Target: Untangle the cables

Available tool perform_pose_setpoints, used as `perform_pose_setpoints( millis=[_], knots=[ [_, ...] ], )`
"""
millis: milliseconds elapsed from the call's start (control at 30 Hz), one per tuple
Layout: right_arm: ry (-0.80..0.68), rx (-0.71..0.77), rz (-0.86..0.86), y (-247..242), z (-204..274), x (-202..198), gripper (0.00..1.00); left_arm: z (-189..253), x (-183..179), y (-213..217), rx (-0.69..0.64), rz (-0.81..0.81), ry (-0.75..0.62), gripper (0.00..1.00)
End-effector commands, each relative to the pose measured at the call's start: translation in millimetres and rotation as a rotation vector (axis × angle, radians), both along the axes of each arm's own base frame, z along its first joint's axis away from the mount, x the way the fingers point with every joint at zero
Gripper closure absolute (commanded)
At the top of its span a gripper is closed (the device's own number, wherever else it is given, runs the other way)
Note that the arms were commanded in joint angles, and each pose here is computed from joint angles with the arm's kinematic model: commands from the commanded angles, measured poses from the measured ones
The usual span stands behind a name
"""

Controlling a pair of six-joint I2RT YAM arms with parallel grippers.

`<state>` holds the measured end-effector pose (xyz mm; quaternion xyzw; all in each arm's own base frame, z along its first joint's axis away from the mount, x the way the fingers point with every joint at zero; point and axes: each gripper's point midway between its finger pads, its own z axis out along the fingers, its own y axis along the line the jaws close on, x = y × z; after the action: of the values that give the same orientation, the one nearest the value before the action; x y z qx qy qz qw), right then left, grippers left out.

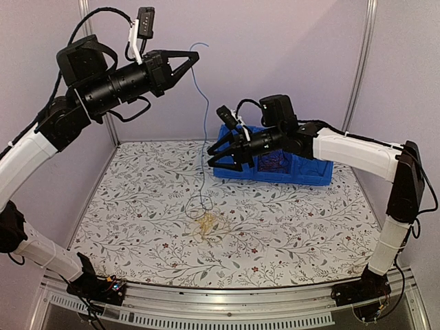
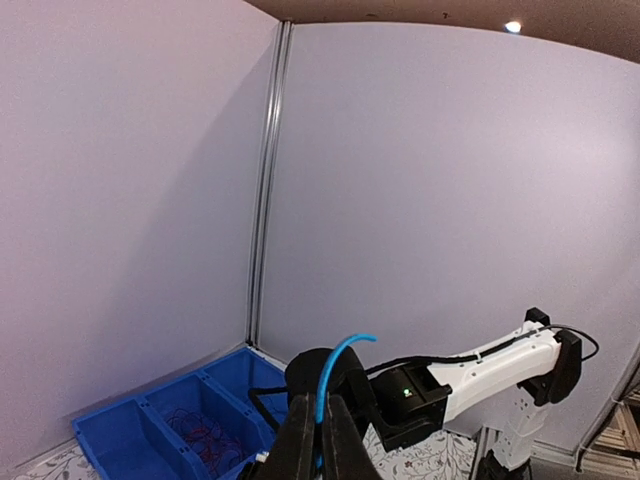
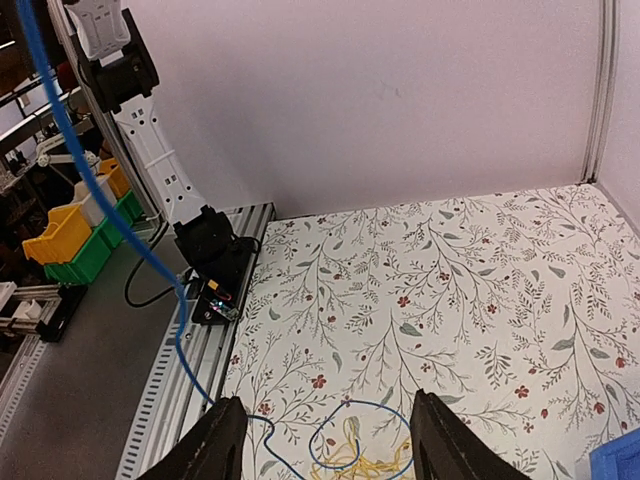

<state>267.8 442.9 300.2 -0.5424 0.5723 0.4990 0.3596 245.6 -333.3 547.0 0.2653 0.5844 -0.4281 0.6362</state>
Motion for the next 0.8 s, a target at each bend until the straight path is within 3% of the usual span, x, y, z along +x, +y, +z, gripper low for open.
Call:
perform_pose_setpoints(
  millis=[0, 300, 500, 600, 633, 733, 767],
  knots=[
    [-0.008, 0.081, 0.008, 5.4, 26.4, 2.4, 0.39, 0.8, 0.4, -4.7, -0.02, 0.003, 0.012, 1.0],
    [0.072, 0.154, 0.227, 2.1, 35.5, -34.0, 0.29, 2.6, -0.1, -1.0, -0.042, 0.016, 0.0, 1.0],
    [0.109, 0.156, 0.177, 9.6, 45.5, -27.4, 0.3, 5.9, -0.8, -1.3, -0.057, 0.012, -0.005, 1.0],
    [0.105, 0.153, 0.153, 13.6, 45.3, -20.9, 0.41, 6.8, 0.1, -0.3, -0.059, 0.018, -0.009, 1.0],
    [0.102, 0.153, 0.145, 13.9, 45.7, -18.9, 0.49, 6.0, 0.4, -0.7, -0.058, 0.02, -0.008, 1.0],
    [0.107, 0.139, 0.109, 14.9, 44.6, -13.6, 0.88, 2.9, 3.1, 0.1, -0.05, 0.035, -0.009, 1.0],
    [0.102, 0.133, 0.092, 14.0, 46.2, -11.8, 0.97, 2.5, 3.4, 1.7, -0.048, 0.043, -0.011, 1.0]
  ],
)
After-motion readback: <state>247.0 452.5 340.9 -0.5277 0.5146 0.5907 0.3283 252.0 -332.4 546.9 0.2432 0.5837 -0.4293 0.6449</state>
